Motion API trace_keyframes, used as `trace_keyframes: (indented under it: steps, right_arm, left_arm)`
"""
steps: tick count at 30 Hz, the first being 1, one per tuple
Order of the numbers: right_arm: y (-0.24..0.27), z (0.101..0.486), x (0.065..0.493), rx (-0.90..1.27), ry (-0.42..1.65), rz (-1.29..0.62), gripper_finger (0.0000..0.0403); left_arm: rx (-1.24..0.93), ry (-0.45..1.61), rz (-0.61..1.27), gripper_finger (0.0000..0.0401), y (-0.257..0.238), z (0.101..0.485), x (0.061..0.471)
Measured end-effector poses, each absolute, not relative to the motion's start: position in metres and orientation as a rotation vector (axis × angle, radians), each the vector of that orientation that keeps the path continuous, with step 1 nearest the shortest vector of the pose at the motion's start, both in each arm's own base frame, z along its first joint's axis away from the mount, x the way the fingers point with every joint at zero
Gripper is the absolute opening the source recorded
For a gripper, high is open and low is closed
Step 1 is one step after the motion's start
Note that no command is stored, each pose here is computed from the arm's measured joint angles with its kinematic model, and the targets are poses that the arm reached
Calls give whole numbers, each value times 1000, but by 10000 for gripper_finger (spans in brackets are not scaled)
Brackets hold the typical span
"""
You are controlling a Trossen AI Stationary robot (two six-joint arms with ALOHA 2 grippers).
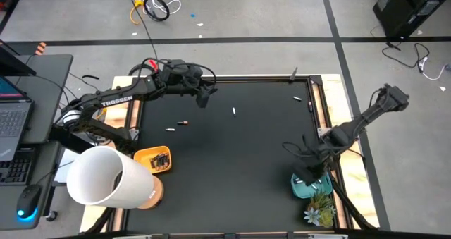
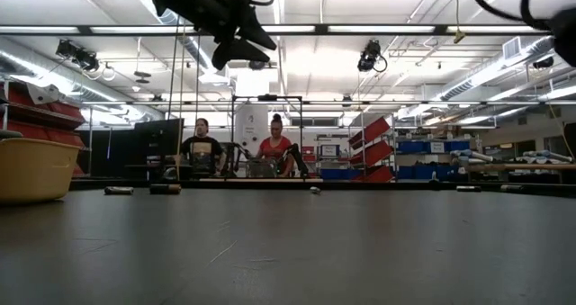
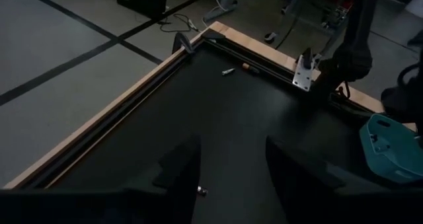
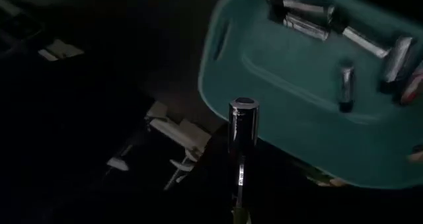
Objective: Sort batteries
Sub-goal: Put the silver battery into the green bin, then put the black battery into the yellow bin
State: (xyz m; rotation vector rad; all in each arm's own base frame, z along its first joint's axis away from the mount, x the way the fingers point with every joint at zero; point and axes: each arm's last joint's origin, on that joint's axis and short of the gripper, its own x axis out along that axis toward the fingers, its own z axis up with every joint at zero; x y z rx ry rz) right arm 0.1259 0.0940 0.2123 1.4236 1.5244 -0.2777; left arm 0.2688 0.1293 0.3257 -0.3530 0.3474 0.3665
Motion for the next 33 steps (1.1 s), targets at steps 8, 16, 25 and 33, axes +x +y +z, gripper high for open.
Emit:
trace_keyframes:
  steps: [8, 16, 25, 33]
  right_arm:
    - [99, 159, 122, 1587, 1546, -413, 32]
    - [100, 150, 124, 1599, 1539, -471, 50]
    - [107, 163, 132, 1719, 1543, -344, 100]
    - [103, 198, 131, 1600, 1526, -509, 103]
  left_arm:
    - [-353, 348, 369, 185, 129, 326, 269]
    - [-353, 349, 370, 185, 129, 325, 269]
    - [-344, 350, 368, 185, 129, 326, 269]
    - [-319, 329, 363, 185, 130, 327, 270]
